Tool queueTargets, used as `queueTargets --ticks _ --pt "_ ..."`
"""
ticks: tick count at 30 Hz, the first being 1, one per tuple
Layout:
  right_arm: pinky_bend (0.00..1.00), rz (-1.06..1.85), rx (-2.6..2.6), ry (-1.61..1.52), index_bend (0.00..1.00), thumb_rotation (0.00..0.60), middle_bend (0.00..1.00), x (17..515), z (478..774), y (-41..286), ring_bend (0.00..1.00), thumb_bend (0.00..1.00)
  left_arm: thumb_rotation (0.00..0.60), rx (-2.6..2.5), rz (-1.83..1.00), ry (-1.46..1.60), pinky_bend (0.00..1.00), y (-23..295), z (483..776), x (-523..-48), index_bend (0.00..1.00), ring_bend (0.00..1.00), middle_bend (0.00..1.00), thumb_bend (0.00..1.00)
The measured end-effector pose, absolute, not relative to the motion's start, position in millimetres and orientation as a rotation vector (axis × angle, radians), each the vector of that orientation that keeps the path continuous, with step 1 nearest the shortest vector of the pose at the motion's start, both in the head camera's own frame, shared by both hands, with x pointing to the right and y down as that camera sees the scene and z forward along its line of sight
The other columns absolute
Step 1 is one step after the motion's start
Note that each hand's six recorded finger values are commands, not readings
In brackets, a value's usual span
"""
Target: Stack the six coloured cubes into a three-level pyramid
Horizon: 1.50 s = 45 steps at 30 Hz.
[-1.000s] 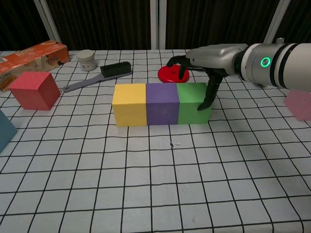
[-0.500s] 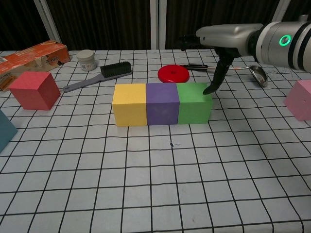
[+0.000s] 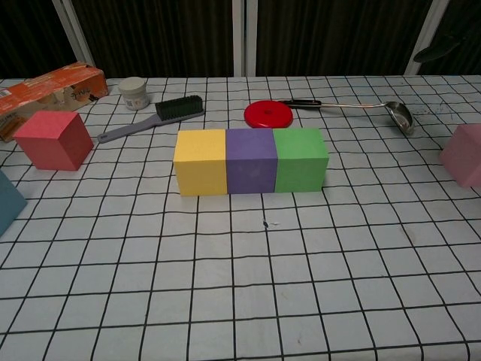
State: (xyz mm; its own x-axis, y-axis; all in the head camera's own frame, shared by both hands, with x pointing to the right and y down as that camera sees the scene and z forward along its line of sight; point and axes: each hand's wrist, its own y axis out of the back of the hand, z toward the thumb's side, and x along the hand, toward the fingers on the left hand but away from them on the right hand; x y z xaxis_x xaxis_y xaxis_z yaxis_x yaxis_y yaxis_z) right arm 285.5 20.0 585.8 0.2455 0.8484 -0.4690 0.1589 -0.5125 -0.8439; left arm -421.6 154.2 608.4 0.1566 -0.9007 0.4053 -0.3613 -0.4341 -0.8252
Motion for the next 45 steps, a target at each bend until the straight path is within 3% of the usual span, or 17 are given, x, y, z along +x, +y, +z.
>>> queueTargets --ticks 11,20,33,45 --pt "0.00 1.216 -1.853 -1.000 0.00 0.600 0.12 307 557 28 0.00 0.00 0.600 -1.981 -1.267 0.871 0.12 86 646 -385 0.02 0.00 0.12 0.01" --pt "0.00 1.180 -1.841 -0.992 0.00 0.600 0.12 311 543 36 0.00 0.00 0.600 -1.961 -1.380 0.781 0.11 63 682 -389 0.02 0.00 0.13 0.01" --pt "0.00 1.197 -1.847 -1.004 0.00 0.600 0.14 323 552 36 0.00 0.00 0.600 -2.011 -1.455 0.720 0.11 66 711 -387 0.02 0.00 0.23 0.02" --pt "0.00 1.235 -1.840 -1.061 0.00 0.600 0.16 341 560 36 0.00 0.00 0.600 -2.002 -1.391 0.800 0.11 61 716 -376 0.12 0.08 0.46 0.19"
